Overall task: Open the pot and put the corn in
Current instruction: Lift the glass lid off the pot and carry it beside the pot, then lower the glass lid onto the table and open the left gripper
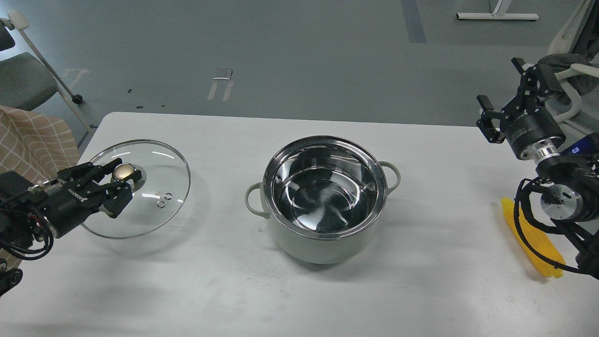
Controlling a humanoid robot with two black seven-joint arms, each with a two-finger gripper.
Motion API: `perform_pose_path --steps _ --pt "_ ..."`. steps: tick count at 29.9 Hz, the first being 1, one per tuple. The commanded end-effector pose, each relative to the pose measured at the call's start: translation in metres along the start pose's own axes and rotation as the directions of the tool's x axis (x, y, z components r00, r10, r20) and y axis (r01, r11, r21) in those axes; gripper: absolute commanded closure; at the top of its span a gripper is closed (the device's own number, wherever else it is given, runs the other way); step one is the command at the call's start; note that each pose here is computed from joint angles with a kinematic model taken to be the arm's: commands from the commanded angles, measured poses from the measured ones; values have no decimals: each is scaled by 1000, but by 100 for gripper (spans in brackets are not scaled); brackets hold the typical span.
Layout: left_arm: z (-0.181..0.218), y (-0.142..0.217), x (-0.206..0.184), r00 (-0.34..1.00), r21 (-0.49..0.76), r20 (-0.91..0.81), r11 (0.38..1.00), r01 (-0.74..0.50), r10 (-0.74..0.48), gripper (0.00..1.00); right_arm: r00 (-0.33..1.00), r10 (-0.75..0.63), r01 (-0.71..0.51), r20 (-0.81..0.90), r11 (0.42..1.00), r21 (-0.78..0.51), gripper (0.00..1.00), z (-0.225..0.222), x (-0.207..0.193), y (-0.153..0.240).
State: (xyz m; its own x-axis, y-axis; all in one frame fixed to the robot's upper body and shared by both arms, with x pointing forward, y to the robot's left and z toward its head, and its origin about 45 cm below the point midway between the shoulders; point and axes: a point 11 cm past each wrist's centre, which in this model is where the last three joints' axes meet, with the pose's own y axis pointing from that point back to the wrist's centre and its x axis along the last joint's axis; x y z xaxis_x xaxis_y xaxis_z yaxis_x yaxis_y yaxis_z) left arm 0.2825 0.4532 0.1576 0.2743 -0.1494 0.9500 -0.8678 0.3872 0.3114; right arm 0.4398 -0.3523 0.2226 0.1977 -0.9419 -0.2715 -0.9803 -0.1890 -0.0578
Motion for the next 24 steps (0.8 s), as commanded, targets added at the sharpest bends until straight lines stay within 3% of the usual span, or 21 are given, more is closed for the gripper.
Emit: perform_pose_path --steps 1,24 --pt "7 -4 -7 1000 -6 -24 1000 -1 1 88 1000 2 -2 2 1000 -6 0 3 1 2" --pt "16 -5 -46 996 24 -81 999 46 -44 76 1000 8 -8 1 1000 -13 0 5 3 5"
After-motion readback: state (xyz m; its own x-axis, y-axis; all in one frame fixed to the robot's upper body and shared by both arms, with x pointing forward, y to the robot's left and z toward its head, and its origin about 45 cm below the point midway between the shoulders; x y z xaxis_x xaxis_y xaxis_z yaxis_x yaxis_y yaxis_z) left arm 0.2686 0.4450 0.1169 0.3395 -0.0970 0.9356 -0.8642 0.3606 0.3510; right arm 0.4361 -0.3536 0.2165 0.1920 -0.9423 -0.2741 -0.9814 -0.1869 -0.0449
